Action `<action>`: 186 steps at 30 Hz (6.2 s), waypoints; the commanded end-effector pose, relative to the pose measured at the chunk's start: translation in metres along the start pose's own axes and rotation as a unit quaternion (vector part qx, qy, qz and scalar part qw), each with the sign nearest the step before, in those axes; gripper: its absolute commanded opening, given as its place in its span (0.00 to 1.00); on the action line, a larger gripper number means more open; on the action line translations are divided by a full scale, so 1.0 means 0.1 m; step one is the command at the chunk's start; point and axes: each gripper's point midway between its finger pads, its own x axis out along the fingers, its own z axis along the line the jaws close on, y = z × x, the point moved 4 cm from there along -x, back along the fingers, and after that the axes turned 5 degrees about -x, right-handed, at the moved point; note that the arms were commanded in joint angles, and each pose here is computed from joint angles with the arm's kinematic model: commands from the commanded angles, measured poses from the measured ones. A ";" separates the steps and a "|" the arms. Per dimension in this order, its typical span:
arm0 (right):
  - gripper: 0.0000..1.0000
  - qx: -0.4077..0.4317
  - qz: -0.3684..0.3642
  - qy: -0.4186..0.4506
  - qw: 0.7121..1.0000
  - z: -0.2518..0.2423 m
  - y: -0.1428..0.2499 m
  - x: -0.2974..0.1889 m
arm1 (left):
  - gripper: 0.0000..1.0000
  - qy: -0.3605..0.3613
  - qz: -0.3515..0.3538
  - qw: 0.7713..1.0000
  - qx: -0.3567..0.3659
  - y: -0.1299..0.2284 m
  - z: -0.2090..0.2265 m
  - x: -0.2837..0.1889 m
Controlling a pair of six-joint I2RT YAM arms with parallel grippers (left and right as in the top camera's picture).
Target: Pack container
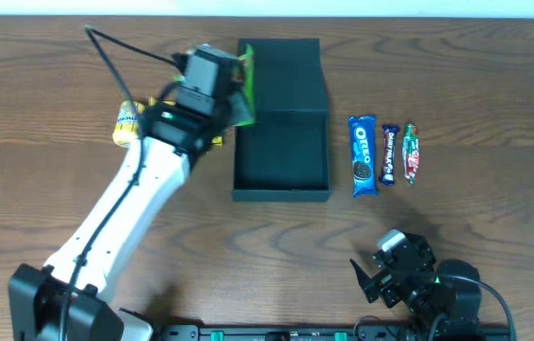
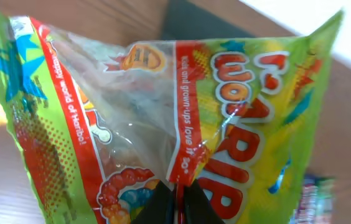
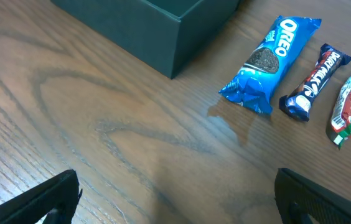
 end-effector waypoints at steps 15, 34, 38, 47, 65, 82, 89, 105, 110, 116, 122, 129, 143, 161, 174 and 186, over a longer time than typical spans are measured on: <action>0.99 -0.008 -0.002 -0.005 1.000 0.02 0.00 0.01 | 0.06 -0.032 0.059 0.982 0.177 0.78 -0.22 0.59; 0.99 -0.008 -0.002 -0.005 1.000 0.02 0.00 0.01 | 0.95 -0.025 0.076 0.971 0.227 0.72 -0.20 0.28; 0.99 -0.008 -0.002 -0.005 1.000 0.02 0.00 0.01 | 0.95 -0.083 0.056 0.971 0.216 0.49 0.08 0.10; 0.99 -0.010 -0.007 -0.003 1.000 0.01 -0.02 0.01 | 0.95 -0.172 0.066 0.973 0.142 -0.13 0.90 0.01; 0.99 -0.094 -0.424 -0.278 0.857 0.56 -1.56 -1.08 | 0.95 -0.102 0.118 0.957 0.243 -0.33 1.26 1.08; 0.99 0.286 -0.296 -0.290 0.864 0.25 -1.43 -0.69 | 0.54 -0.157 0.132 0.951 0.231 -0.12 1.52 1.60; 0.84 0.341 -0.323 -0.171 0.866 -0.14 -1.44 -0.53 | 0.06 -0.164 0.136 0.955 0.206 -0.09 1.54 1.59; 0.69 0.366 0.101 -0.004 0.925 -1.32 -1.40 0.80 | 0.06 -0.131 0.062 0.976 0.160 -0.58 0.98 0.67; 0.67 0.353 0.243 0.036 0.903 -1.40 -1.03 1.36 | 0.06 -0.093 0.014 0.984 0.150 -0.71 0.73 0.23; 0.66 0.366 0.316 0.045 0.874 -1.34 -0.59 1.68 | 0.06 -0.065 -0.011 0.985 0.162 -0.71 0.53 -0.03; 0.65 0.354 0.338 0.036 0.871 -1.23 -0.43 1.87 | 0.06 -0.045 -0.019 0.983 0.178 -0.64 0.36 -0.15; 0.44 0.337 0.339 0.044 0.877 -1.19 -0.43 1.95 | 0.10 -0.047 -0.016 0.983 0.179 -0.62 0.36 -0.15; 0.16 0.316 0.313 0.055 0.894 -1.60 -1.65 1.57 | 0.21 -0.128 -0.035 0.974 0.181 -0.67 0.59 -0.17; 0.09 0.280 0.387 -0.029 0.878 -0.35 -1.59 1.72 | 0.72 -0.150 0.071 0.971 0.175 -0.35 0.83 0.55; 0.66 0.295 0.342 -0.008 0.892 -0.38 -1.74 1.78 | 0.74 -0.150 0.071 0.970 0.176 -0.33 0.84 0.56; 0.69 0.288 0.206 0.038 0.934 -0.88 -2.54 0.95 | 0.70 -0.157 0.094 0.972 0.149 0.14 1.27 0.94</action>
